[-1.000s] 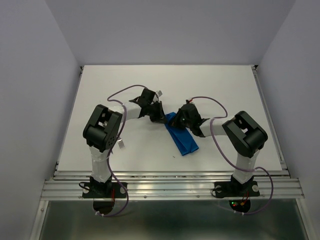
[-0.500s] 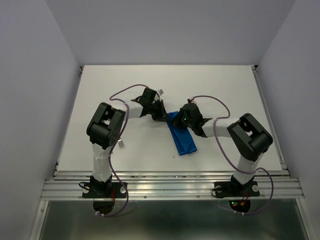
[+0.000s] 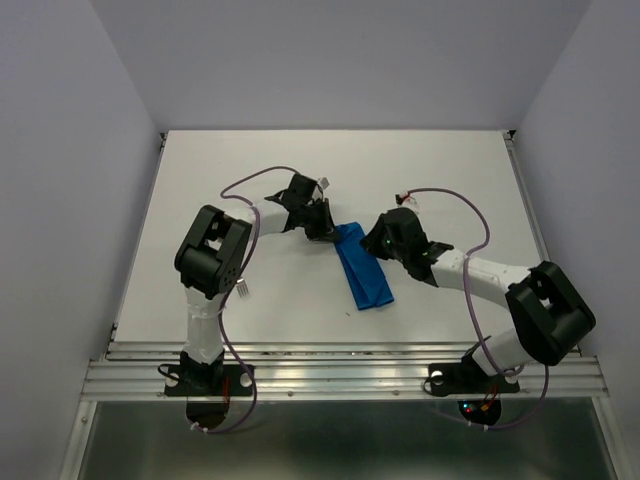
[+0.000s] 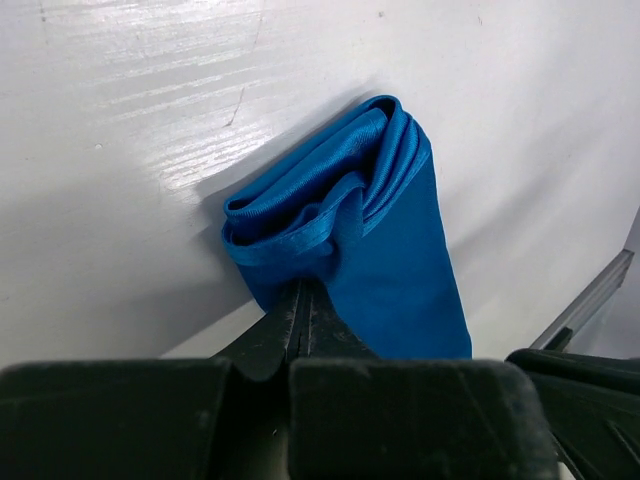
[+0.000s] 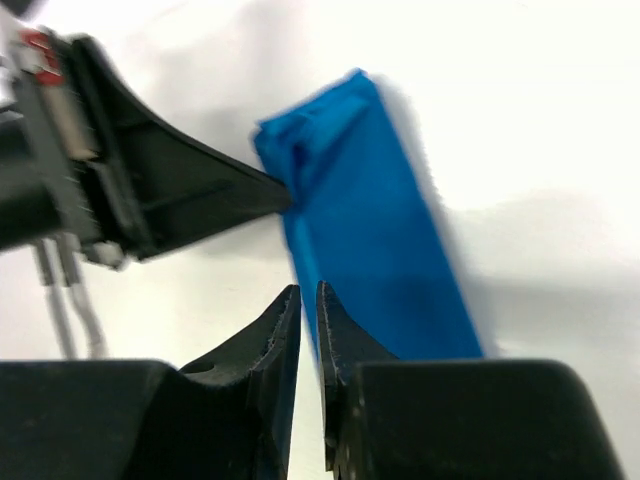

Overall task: Fold the napkin into a case and place the utensils inside
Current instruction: Grasp the top corner of the smaller rectangle folded napkin from the folded napkin.

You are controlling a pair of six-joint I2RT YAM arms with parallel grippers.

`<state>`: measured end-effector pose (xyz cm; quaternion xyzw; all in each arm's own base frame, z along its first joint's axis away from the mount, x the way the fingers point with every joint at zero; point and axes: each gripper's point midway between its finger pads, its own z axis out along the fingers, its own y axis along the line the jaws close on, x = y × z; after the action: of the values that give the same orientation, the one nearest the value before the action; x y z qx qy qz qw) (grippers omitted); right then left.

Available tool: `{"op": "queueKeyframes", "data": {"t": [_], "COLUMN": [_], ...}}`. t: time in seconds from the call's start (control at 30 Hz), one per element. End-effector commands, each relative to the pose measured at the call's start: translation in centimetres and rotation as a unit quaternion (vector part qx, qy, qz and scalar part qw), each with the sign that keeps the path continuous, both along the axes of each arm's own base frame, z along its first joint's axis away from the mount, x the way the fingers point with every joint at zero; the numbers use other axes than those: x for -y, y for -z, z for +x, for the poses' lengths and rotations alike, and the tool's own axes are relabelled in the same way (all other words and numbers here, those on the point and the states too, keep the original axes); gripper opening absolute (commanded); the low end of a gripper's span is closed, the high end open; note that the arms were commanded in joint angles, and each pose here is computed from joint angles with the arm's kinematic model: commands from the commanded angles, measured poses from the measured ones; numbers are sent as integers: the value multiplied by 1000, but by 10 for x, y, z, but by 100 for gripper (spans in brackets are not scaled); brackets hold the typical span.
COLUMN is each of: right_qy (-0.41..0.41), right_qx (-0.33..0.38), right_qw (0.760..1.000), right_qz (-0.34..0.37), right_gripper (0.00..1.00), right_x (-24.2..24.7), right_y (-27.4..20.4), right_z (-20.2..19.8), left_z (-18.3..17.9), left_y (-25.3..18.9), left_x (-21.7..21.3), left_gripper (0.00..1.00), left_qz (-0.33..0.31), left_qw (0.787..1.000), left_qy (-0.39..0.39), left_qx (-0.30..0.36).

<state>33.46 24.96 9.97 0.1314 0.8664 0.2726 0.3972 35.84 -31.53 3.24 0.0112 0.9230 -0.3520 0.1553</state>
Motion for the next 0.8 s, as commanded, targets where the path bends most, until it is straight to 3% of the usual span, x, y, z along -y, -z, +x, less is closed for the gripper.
{"op": "queueKeyframes", "data": {"t": [0.0, 0.27, 0.57, 0.77], "right_qy": [22, 39, 30, 18], "right_qx": [-23, -46, -71, -84], "right_qw": [995, 983, 979, 977], "right_qz": [-95, -173, -187, -197], "right_gripper": [18, 20, 21, 21], "right_x": [40, 83, 92, 93], "right_y": [26, 40, 57, 67], "right_z": [-21, -49, -65, -71], "left_z": [9, 8, 10, 8], "left_y": [-10, -38, -74, -87], "left_x": [1, 3, -3, -11], "left_gripper": [0, 0, 0, 11], "left_qz": [36, 67, 103, 110], "left_qw": [999, 996, 990, 988], "left_qy": [0, 3, -1, -12], "left_qx": [19, 58, 93, 104]}}
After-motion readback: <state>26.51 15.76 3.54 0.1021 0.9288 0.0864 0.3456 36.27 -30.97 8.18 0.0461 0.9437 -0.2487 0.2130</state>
